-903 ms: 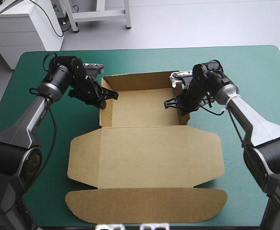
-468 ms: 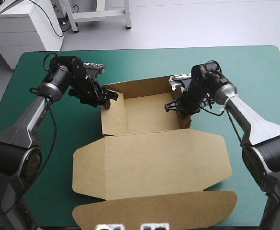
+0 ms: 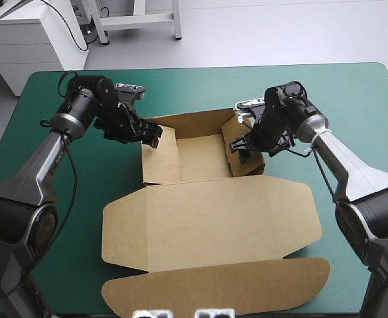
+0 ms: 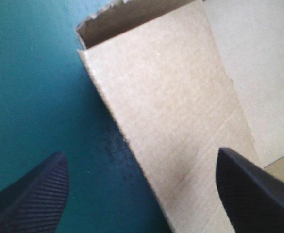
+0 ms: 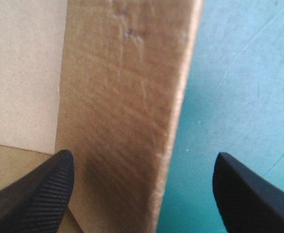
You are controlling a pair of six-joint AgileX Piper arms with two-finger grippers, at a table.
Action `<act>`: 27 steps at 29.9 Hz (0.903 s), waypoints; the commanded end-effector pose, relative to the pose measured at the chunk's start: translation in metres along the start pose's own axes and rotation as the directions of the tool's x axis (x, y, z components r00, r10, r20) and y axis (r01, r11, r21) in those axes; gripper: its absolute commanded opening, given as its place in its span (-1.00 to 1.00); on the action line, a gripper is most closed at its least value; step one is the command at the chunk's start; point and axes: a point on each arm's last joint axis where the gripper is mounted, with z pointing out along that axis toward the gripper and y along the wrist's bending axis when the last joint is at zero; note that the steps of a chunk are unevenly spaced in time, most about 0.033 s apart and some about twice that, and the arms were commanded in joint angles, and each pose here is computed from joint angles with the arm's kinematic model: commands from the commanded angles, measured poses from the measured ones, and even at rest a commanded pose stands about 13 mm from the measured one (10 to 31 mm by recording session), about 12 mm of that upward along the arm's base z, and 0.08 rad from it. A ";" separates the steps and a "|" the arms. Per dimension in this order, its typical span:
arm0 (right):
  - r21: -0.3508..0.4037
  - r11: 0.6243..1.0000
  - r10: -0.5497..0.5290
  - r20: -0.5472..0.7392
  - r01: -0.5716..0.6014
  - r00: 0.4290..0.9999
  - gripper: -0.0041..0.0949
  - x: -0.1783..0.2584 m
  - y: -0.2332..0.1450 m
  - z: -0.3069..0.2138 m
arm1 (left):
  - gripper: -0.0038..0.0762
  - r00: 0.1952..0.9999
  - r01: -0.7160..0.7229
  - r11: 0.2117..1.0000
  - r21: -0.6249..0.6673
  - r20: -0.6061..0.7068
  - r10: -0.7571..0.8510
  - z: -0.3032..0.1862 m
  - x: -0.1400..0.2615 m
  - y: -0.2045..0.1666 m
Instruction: Fold the box
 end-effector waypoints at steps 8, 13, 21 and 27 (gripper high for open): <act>0.018 0.997 -0.077 0.300 0.076 0.951 0.57 -0.009 0.008 -0.106 | 0.24 0.921 -0.127 0.992 -0.022 0.369 0.126 -0.150 0.013 -0.036; 0.041 0.996 -0.094 0.334 0.085 0.938 0.57 -0.006 0.008 -0.120 | -0.21 0.846 -0.187 0.970 -0.155 0.476 0.239 -0.210 0.050 -0.042; 0.040 0.996 -0.093 0.342 0.084 0.935 0.57 -0.007 0.008 -0.119 | -0.93 0.811 -0.218 0.922 -0.319 0.467 0.353 -0.242 0.116 -0.039; 0.042 0.996 -0.094 0.348 0.084 0.933 0.57 -0.008 0.008 -0.119 | -0.92 0.870 -0.223 0.906 -0.360 0.345 0.352 -0.213 0.167 -0.027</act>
